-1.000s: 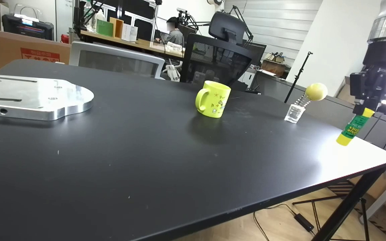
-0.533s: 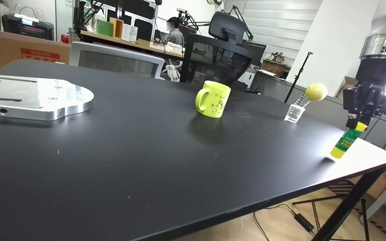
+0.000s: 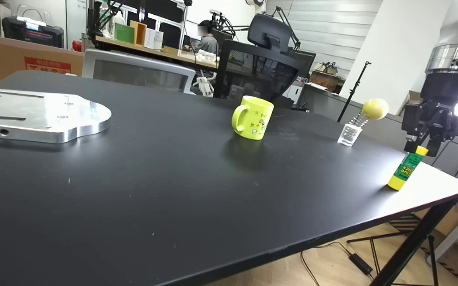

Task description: Remove the yellow object from the yellow cup and put it on the table

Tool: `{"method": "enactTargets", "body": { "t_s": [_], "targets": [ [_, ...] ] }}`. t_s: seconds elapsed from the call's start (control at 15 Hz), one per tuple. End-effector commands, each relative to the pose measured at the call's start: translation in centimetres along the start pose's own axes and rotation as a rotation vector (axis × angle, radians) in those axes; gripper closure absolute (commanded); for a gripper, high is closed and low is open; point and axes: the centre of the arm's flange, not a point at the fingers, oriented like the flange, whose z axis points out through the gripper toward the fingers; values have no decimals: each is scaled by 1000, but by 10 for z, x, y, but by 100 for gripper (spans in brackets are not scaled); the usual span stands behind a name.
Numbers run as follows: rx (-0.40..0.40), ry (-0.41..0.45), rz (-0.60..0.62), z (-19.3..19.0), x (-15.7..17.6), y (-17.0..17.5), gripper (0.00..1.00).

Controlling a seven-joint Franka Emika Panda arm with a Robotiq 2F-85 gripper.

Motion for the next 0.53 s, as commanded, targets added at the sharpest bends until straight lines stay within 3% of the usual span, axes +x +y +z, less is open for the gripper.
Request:
{"method": "enactTargets", "body": {
  "t_s": [0.0,0.07,0.27,0.33,0.47],
  "targets": [
    [-15,27,-3,-26,-7,-6,8],
    [-25,44,-4,-37,-10,-8,2],
    [-34,77,-20,-72,-21,-15,0],
    [-24,57,-34,-41,-4,-9,0],
    [-20,70,-38,-52,-6,-10,0]
  ]
}}
